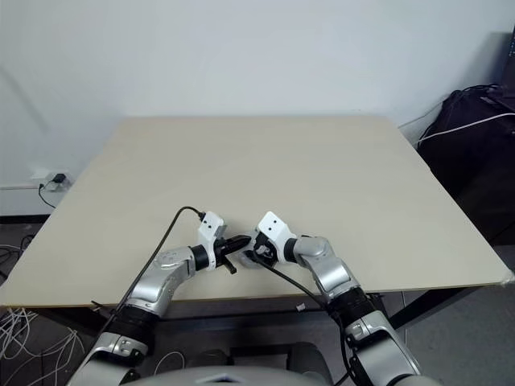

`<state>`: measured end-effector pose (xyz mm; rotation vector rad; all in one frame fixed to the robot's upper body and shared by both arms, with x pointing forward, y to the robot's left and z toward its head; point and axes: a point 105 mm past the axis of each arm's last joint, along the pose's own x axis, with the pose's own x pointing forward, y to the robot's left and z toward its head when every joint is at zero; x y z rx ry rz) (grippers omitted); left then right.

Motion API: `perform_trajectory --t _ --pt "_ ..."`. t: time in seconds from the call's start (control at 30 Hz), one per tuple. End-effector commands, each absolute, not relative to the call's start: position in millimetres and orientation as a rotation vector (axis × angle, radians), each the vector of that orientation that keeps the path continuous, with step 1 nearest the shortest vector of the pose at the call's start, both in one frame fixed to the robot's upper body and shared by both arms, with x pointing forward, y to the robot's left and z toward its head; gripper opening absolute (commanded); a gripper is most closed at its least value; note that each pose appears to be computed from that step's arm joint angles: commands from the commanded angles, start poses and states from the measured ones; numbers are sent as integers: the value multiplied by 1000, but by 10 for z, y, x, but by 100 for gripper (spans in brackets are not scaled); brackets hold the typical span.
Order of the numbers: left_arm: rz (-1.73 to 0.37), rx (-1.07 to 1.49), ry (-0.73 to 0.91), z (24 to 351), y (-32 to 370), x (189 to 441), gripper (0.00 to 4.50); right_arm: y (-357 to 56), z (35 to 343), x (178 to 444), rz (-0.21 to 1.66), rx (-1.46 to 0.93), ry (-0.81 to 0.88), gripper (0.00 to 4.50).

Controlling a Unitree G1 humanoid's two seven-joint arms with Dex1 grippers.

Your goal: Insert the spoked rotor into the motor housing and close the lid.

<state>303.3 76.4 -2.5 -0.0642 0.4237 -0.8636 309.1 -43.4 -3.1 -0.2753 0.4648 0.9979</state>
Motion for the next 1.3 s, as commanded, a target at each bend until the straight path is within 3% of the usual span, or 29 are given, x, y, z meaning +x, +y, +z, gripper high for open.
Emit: perform_trajectory --t 0.03,0.87,1.0,1.3 --pt "-868 -35 425 0 761 3052 0 -512 -199 3040 975 -302 543 329" --pt "-938 -8 477 -81 566 2967 0 -455 -192 3006 987 -307 528 329" --pt "-941 -11 474 -78 548 2963 0 -472 -179 3023 979 -305 524 448" --pt "-940 -19 474 -81 533 2957 0 -488 -161 3023 981 -316 521 448"
